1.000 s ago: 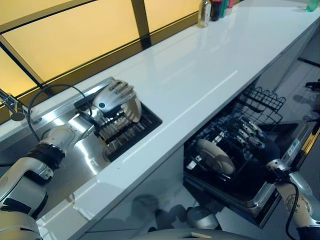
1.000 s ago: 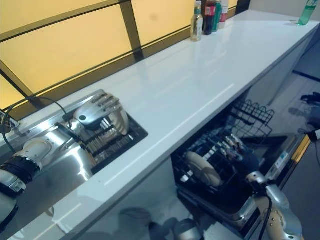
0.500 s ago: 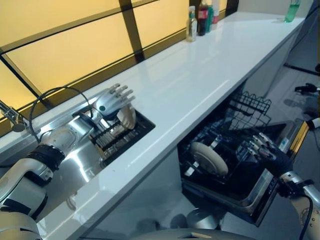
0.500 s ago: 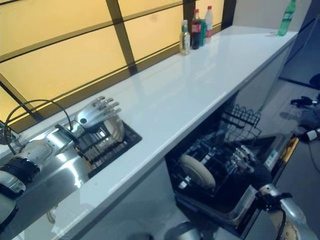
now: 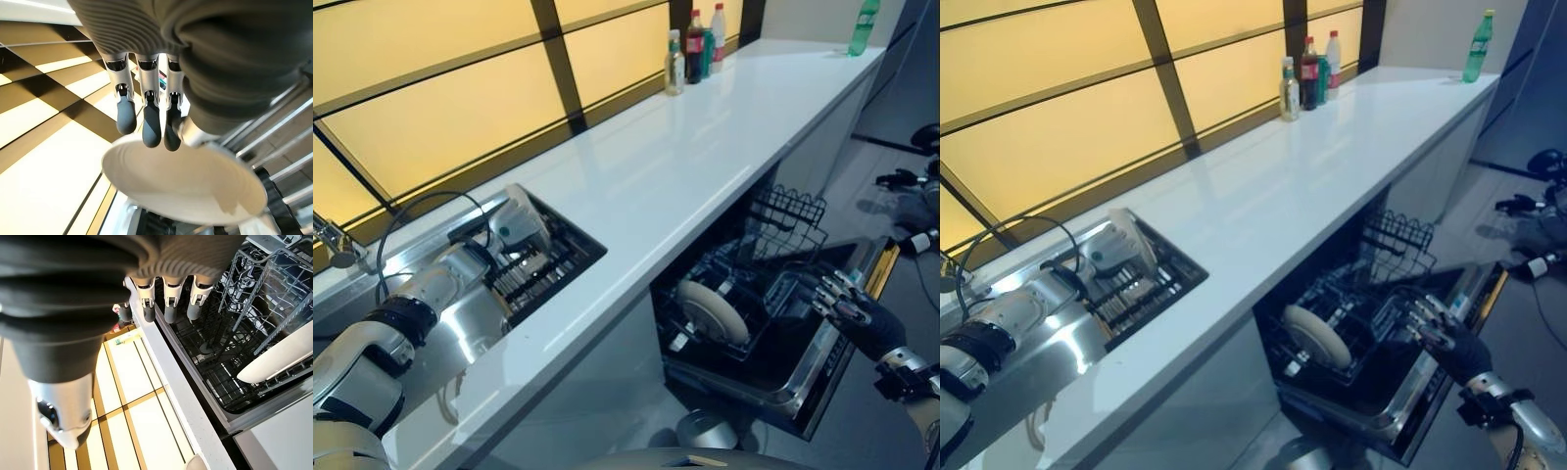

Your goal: Pick up plates and place into dishwasher.

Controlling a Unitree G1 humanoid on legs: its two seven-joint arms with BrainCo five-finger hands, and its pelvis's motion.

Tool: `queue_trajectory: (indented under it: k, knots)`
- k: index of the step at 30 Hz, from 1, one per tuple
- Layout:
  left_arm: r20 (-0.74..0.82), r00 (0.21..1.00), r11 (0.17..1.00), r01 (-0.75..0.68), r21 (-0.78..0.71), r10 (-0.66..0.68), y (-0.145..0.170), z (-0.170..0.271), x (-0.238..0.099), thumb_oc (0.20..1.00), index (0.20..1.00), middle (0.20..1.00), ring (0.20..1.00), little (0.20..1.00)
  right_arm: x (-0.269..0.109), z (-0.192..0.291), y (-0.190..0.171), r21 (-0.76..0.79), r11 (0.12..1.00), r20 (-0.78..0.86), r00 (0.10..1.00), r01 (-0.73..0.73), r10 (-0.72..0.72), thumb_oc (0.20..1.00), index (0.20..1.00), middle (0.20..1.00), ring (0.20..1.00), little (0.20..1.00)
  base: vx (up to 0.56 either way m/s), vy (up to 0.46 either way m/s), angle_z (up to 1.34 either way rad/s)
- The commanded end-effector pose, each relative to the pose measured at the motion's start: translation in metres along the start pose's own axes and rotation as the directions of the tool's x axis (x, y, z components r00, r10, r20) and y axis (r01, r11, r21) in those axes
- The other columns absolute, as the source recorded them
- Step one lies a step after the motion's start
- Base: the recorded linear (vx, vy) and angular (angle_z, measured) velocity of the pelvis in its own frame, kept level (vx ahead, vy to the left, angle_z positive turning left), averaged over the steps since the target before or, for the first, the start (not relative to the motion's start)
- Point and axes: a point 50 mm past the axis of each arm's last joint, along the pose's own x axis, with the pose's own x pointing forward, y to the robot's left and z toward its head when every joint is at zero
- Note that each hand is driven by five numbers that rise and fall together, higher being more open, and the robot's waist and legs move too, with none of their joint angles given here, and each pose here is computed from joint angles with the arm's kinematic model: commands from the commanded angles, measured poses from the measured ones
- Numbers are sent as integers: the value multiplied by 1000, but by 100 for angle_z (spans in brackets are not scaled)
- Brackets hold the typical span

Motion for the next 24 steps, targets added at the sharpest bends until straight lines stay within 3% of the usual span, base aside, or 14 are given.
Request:
queue_trajectory:
  k: [1,18,21,23,24]
  knots:
    - [-123,992,999,-33,38,37,0,-28,-10,200,200,200,200,200,4,30,11,-49,995,122,989,-81,86,1000,1000,1000,1000,1000,0,0,0]
    - [-158,975,986,-165,-30,159,-4,-28,-25,200,200,200,200,200,8,27,12,-14,996,122,989,-83,85,1000,1000,1000,1000,1000,-12,23,1]
    - [-224,951,963,-244,-116,214,-1,-29,-26,200,200,200,200,200,11,28,15,-14,996,123,988,-90,91,1000,1000,1000,1000,1000,-25,43,1]
    - [-288,921,919,-330,-216,263,2,-29,-26,564,564,564,564,564,12,28,16,-15,996,122,988,-91,92,1000,1000,1000,1000,1000,-19,38,1]
    - [-336,894,873,-396,-284,296,5,-29,-28,1000,1000,1000,1000,1000,13,26,17,-14,996,122,988,-89,90,1000,1000,1000,1000,1000,-16,32,0]
